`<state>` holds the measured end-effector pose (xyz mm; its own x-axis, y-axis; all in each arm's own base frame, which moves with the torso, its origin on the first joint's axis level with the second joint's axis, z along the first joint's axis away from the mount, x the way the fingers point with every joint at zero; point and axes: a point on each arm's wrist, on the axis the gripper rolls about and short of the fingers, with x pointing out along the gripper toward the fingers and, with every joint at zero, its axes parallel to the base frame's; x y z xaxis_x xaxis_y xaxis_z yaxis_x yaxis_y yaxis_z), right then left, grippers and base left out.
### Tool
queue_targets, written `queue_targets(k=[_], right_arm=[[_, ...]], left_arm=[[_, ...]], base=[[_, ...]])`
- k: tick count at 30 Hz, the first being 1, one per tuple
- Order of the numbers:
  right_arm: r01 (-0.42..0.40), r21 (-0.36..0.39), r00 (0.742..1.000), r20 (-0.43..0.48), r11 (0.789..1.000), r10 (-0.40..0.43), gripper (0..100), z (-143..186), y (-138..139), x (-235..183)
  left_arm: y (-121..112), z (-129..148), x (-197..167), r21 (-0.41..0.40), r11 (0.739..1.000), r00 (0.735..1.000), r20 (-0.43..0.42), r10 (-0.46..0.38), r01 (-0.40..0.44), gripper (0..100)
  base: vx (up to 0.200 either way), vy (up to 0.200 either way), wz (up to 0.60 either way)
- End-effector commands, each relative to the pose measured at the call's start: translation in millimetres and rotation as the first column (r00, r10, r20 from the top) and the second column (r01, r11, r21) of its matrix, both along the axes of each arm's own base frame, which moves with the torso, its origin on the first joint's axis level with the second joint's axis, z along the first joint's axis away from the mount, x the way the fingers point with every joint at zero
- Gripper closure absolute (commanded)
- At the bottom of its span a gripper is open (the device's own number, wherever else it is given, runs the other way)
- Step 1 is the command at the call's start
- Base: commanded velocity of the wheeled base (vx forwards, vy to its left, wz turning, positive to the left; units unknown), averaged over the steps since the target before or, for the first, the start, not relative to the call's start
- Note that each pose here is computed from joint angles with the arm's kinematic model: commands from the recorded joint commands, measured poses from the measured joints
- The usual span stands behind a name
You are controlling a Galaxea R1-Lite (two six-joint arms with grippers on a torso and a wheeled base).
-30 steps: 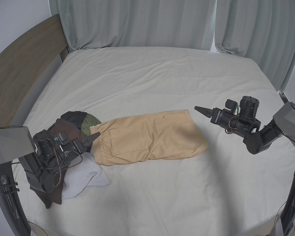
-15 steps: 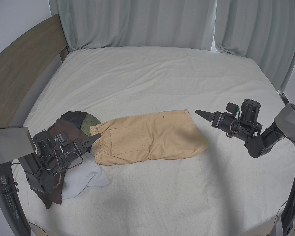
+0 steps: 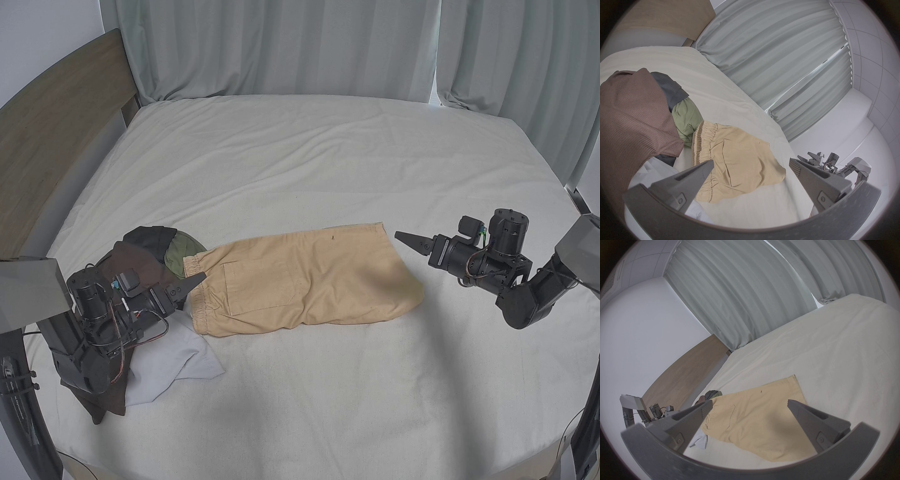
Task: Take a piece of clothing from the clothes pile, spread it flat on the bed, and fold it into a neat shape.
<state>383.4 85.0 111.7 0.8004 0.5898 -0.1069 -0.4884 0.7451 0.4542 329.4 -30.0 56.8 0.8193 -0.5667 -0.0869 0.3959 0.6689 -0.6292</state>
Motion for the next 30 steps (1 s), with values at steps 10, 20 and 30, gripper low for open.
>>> queue_targets(k=[10,20,30], right_arm=[[-0.044,-0.012,0.995,-0.09,0.999,0.042,0,-20.0,15.1,-13.5],[-0.035,-0.035,0.985,-0.172,0.999,0.028,0,-53.6,25.7,-11.6],[0.0,-0.01,0.967,-0.256,1.0,-0.002,0,-64.5,27.7,-17.5]], left_arm=[[0.5,-2.1,-0.1,0.0,1.0,1.0,-0.007,0.001,-0.001,0],[2.1,-3.3,-0.1,0.001,1.0,1.0,-0.012,0.006,-0.006,0],[3.6,-3.3,0.1,0.002,1.0,1.0,-0.011,0.012,-0.012,0]], base=[[0.0,0.0,0.0],[0.0,0.0,0.0],[0.0,0.0,0.0]])
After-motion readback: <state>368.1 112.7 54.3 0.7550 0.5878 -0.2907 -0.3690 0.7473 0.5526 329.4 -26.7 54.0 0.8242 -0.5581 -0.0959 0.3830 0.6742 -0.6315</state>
